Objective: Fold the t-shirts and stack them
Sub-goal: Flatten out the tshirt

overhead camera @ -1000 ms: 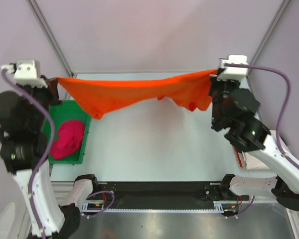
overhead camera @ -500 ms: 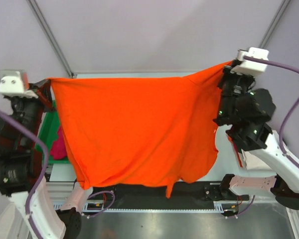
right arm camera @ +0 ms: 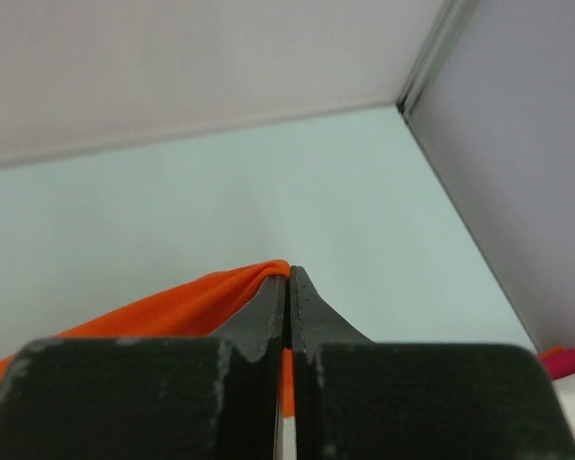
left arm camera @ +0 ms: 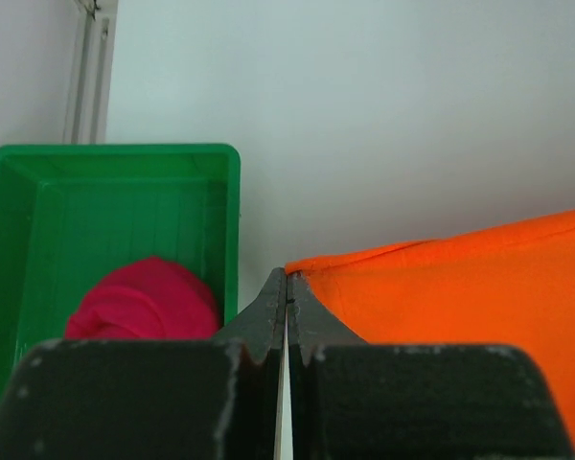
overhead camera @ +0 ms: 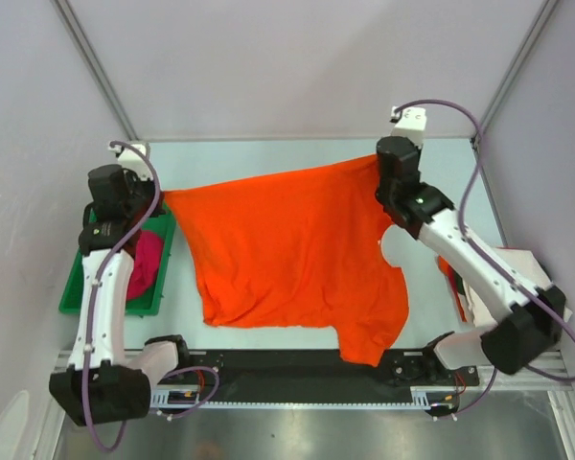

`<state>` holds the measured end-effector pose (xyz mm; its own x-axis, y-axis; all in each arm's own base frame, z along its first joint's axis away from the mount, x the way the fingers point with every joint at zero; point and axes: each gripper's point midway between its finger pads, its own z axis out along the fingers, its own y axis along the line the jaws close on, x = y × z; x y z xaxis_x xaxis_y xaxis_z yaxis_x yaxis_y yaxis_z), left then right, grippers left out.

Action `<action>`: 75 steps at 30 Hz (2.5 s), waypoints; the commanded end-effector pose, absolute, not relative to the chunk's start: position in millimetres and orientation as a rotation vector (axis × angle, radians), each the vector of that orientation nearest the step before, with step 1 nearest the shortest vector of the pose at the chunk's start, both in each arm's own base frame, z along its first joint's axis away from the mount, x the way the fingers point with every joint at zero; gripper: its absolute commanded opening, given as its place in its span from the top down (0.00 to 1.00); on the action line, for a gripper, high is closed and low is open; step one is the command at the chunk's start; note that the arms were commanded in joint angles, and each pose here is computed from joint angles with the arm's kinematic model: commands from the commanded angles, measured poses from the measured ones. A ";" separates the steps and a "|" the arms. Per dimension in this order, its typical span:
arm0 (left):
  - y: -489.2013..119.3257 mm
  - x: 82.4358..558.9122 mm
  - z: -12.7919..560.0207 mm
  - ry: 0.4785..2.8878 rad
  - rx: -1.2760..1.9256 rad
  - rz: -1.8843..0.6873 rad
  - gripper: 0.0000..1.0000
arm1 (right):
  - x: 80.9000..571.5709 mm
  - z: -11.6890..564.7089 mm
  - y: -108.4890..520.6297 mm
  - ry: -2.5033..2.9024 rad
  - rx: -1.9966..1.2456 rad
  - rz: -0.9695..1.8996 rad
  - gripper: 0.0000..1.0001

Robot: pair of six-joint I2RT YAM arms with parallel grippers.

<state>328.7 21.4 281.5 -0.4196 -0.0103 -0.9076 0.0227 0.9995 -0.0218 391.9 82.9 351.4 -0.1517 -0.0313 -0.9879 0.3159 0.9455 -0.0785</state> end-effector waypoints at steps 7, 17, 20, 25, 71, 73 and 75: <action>43.9 401.9 246.2 1.975 0.028 0.101 1.00 | 467.6 249.0 99.2 1.846 0.259 -0.290 1.00; 36.4 460.8 202.6 2.050 0.079 0.137 1.00 | 529.8 188.9 113.5 1.929 0.214 -0.329 1.00; 41.9 477.9 189.1 2.078 0.059 0.171 1.00 | 550.5 169.6 119.0 1.953 0.202 -0.337 1.00; 42.3 509.3 185.0 2.077 0.052 0.183 1.00 | 580.1 148.8 125.7 1.978 0.195 -0.327 1.00; -3.3 419.3 190.3 2.130 0.133 -0.005 0.00 | 456.1 169.0 184.8 2.092 0.234 -0.109 0.00; -7.9 407.3 183.4 2.144 0.159 -0.031 0.00 | 429.6 155.5 196.5 2.120 0.211 -0.125 0.01; -7.7 392.0 182.5 2.152 0.154 -0.030 0.01 | 403.5 143.7 196.0 2.140 0.171 -0.168 0.02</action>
<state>416.8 4.8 194.9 -0.5147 0.0971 -0.8519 0.0678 0.9951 0.0724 447.5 207.5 185.8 -0.4663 0.0788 -0.8811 0.1275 0.9916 0.0212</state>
